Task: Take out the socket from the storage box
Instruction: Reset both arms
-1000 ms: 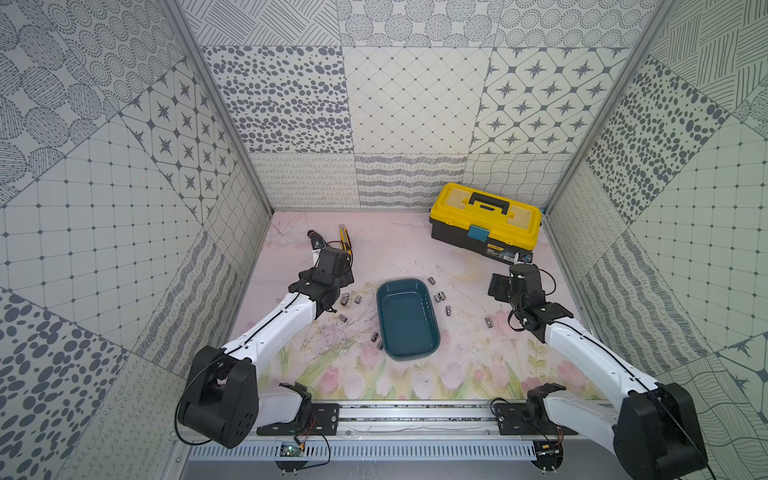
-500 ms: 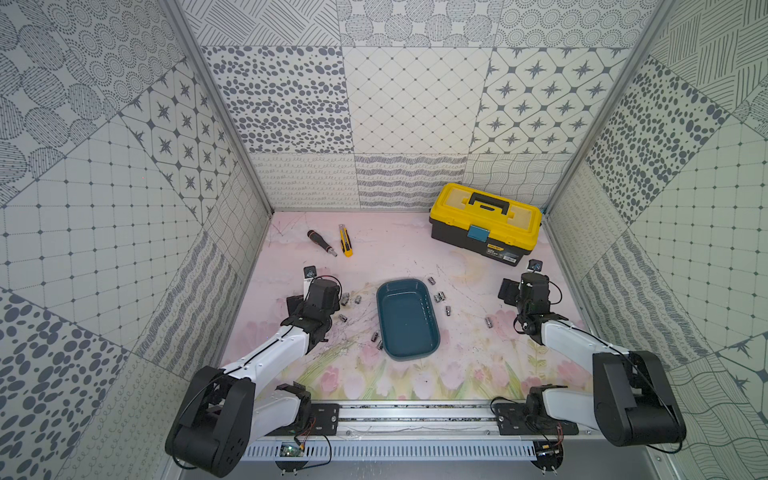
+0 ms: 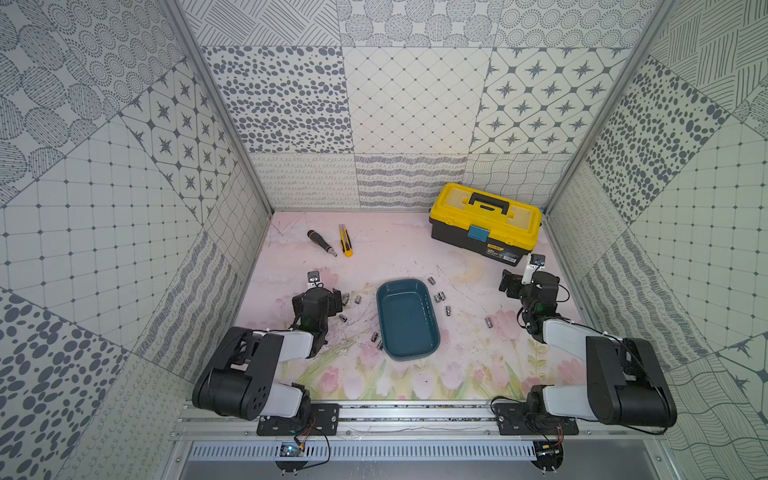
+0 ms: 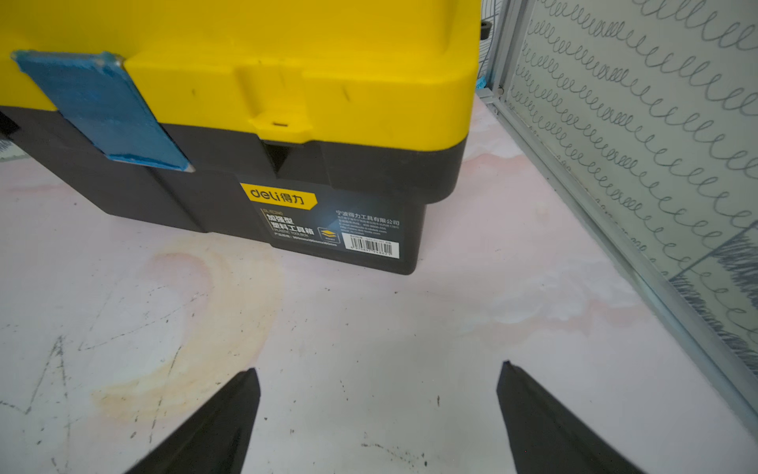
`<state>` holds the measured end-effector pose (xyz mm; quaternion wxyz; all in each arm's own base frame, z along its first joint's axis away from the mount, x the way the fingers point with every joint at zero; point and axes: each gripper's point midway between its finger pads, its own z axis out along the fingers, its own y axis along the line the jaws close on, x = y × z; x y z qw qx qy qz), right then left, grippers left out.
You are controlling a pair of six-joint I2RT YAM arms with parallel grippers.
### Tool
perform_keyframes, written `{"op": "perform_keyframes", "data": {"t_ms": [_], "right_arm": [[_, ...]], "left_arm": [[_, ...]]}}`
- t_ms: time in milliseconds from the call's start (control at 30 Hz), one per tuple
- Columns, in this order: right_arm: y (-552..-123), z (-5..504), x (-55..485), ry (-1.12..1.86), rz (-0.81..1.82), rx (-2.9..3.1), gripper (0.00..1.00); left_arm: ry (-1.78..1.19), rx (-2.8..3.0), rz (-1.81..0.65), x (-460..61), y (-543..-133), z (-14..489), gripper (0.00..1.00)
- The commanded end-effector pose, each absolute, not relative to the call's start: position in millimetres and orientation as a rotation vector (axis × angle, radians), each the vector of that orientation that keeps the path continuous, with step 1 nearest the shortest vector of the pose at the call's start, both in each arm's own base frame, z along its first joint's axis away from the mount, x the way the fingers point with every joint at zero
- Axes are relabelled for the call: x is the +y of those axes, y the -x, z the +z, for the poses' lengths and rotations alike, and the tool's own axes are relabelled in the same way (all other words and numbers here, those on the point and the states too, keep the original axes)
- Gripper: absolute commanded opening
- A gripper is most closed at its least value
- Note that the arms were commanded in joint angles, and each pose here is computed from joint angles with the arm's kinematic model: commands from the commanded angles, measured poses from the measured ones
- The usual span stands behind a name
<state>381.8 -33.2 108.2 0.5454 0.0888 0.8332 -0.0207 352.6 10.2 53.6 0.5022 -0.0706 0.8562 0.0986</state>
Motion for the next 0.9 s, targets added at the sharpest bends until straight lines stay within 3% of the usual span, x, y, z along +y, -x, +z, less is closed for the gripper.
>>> {"op": "perform_keyframes", "data": {"t_ms": [0, 300, 867], "right_arm": [[-398.2, 125.2, -24.0, -0.158, 0.057, 1.910, 0.99], [-406.3, 110.2, 11.8, 0.019, 0.118, 1.889, 0.99], [-406.8, 104.9, 15.1, 0.032, 0.087, 1.881, 0.99]], "left_arm": [[0.050, 1.811, 0.142, -8.5, -383.0, 93.6, 0.99], [0.091, 1.898, 0.149, -2.4, -393.0, 86.4, 0.99], [0.100, 1.901, 0.157, -1.0, -393.6, 86.2, 0.99]]}}
